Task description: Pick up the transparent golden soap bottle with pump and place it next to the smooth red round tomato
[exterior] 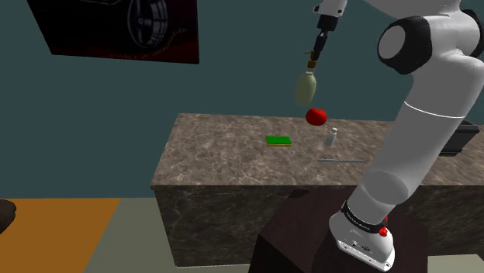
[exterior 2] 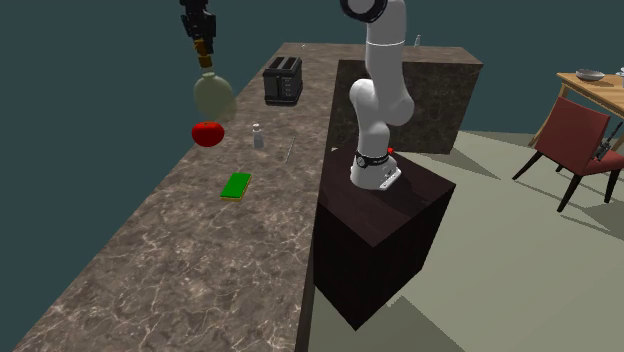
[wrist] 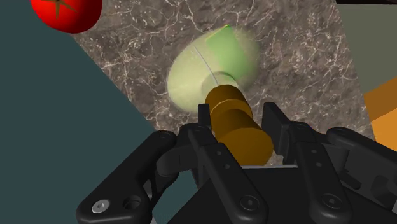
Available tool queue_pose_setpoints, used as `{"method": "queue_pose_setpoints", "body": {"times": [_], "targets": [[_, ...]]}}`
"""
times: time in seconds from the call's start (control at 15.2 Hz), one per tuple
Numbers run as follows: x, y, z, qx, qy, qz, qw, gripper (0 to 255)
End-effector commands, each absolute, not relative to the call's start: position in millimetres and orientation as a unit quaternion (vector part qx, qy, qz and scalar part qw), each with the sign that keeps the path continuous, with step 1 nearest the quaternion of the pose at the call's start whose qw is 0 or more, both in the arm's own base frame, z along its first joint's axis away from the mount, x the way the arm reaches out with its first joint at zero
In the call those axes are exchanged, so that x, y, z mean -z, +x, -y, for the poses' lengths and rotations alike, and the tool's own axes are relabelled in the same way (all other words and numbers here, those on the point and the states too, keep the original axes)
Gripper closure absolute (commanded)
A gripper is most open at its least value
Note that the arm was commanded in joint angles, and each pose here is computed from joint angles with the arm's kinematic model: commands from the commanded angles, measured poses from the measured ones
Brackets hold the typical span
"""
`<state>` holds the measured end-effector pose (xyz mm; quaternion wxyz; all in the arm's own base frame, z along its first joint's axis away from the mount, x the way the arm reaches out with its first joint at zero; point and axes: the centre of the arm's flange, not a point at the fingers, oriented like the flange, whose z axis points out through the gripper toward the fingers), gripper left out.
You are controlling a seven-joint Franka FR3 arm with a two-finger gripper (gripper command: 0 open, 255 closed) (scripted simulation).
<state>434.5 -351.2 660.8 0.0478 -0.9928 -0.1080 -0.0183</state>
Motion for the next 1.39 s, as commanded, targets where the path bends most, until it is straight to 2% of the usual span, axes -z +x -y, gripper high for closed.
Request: {"method": "queue_pose_setpoints", "body": {"times": [0.0, 0.53, 1.32], "targets": [[-650, 447, 375, 0.019, -0.993, 0.109, 0.047, 255], [-614, 494, 467, 0.019, -0.993, 0.109, 0.047, 255], [-550, 494, 467, 0.019, -0.993, 0.109, 0.047, 255]]}}
